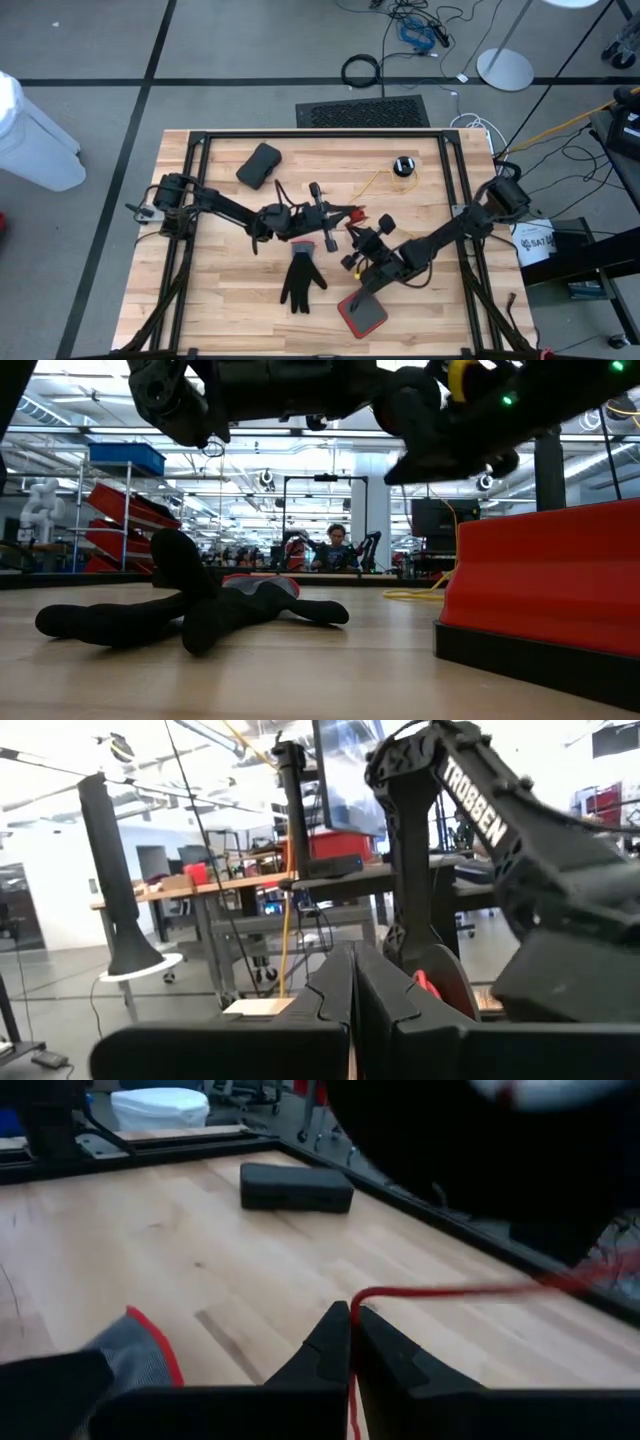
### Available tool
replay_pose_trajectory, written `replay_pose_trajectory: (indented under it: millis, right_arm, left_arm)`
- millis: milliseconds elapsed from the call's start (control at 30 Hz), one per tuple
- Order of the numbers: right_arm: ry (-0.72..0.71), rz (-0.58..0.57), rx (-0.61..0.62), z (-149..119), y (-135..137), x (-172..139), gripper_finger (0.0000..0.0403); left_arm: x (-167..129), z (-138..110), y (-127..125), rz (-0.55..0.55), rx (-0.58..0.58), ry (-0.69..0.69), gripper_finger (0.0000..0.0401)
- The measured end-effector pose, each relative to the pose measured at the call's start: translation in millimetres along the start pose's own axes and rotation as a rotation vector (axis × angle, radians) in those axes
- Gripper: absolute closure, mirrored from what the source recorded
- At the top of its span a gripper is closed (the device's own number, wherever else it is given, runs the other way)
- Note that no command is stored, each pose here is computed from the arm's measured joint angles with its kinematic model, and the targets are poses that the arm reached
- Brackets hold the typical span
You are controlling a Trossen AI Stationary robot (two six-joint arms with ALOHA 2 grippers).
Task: Coil cords
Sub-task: Coil the red wire onto the black spool
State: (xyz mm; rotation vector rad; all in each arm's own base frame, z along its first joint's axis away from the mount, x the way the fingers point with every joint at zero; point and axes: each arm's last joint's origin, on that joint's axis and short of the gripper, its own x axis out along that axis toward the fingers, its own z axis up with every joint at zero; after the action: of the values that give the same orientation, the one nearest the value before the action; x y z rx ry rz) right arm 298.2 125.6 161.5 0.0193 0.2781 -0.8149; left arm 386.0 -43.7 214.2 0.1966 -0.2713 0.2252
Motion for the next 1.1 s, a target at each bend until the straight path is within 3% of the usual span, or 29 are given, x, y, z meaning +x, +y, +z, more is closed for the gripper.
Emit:
replay_pose_trajectory:
  millis: [167,400,733,1100]
  right_arm:
    - [-0.012,-0.009,-0.038,16,7,5,0.0403]
    - [0.000,-0.018,-0.069,16,6,5,0.0403]
    - [0.103,0.144,-0.042,26,4,0,0.0403]
    - [0.127,0.232,0.049,45,-3,-9,0.0403]
  left_arm:
    - [0,-4,0,-0.006,0.006,0.033,0.0399]
    - [-1,-6,0,-0.012,-0.011,0.043,0.0400]
    - [-2,-11,-2,-0.064,0.011,0.081,0.0400]
    - [-2,-14,-5,-0.096,0.072,0.116,0.0401]
